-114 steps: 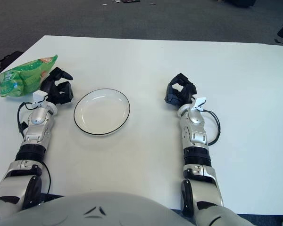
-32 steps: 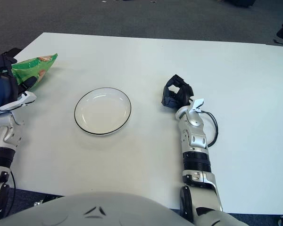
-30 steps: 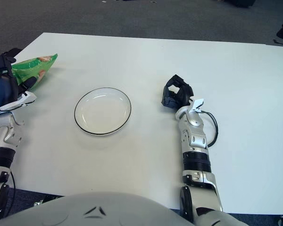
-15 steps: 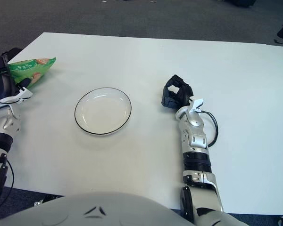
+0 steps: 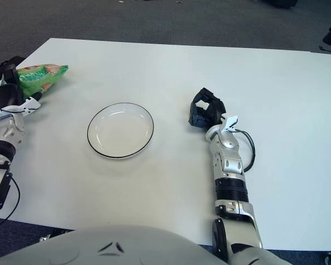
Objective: Put the snack into the plate.
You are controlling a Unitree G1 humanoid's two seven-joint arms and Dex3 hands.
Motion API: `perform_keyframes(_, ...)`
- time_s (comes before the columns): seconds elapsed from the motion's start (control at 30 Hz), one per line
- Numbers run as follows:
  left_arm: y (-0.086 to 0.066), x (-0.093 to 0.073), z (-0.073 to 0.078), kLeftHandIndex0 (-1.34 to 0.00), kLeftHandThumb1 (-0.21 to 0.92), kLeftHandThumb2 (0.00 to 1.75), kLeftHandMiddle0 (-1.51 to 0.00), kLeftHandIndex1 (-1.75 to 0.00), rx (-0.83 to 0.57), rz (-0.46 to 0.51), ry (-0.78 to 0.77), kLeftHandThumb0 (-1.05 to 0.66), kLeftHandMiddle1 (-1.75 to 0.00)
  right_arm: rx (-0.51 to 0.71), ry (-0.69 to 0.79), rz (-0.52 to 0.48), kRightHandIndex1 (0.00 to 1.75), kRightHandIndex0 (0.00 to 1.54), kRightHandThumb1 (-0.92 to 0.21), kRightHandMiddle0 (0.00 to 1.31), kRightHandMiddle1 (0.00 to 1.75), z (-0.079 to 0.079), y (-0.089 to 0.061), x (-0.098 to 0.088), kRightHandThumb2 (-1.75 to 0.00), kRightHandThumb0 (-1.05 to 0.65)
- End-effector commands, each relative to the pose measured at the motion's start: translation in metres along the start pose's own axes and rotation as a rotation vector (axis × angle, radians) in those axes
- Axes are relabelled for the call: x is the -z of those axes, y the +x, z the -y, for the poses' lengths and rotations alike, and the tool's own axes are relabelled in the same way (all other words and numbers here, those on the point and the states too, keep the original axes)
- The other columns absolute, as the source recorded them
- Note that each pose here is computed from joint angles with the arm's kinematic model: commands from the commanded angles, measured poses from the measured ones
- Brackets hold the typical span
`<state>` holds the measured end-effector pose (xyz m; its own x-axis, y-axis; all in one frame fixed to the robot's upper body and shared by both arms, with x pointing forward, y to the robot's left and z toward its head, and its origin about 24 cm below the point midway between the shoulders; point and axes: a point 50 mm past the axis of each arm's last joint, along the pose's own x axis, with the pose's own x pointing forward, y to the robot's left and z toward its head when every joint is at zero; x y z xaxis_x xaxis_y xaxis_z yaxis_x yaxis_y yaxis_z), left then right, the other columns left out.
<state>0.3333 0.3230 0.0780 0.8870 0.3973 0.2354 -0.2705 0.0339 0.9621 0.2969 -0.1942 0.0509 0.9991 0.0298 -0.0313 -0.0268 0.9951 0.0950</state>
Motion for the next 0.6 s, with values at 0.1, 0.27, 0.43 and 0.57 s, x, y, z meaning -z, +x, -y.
perform_keyframes(0.1, 0.003, -0.011, 0.006, 0.00, 0.92, 0.63, 0.00, -0.13, 0.120, 0.042, -0.024, -1.05, 0.00, 0.014, -0.015, -0.171, 1.75, 1.27, -0.27, 0.65, 1.75, 0.005, -0.015, 0.037, -1.37, -0.49)
perform_keyframes(0.27, 0.007, -0.017, 0.007, 0.00, 0.92, 0.57, 0.00, -0.07, 0.213, 0.089, -0.028, -1.05, 0.00, 0.005, -0.044, -0.179, 1.75, 1.26, -0.27, 0.65, 1.75, 0.003, -0.015, 0.036, -1.37, -0.50)
perform_keyframes(0.43, 0.007, -0.019, 0.011, 0.00, 0.92, 0.56, 0.00, -0.03, 0.312, 0.098, -0.044, -1.04, 0.00, -0.012, -0.050, -0.185, 1.75, 1.26, -0.26, 0.65, 1.75, 0.001, -0.015, 0.035, -1.38, -0.50)
perform_keyframes(0.57, 0.005, -0.019, 0.014, 0.00, 0.92, 0.55, 0.00, -0.03, 0.350, 0.109, -0.071, -1.03, 0.00, -0.024, -0.047, -0.187, 1.75, 1.25, -0.26, 0.66, 1.75, 0.000, -0.016, 0.034, -1.38, -0.50)
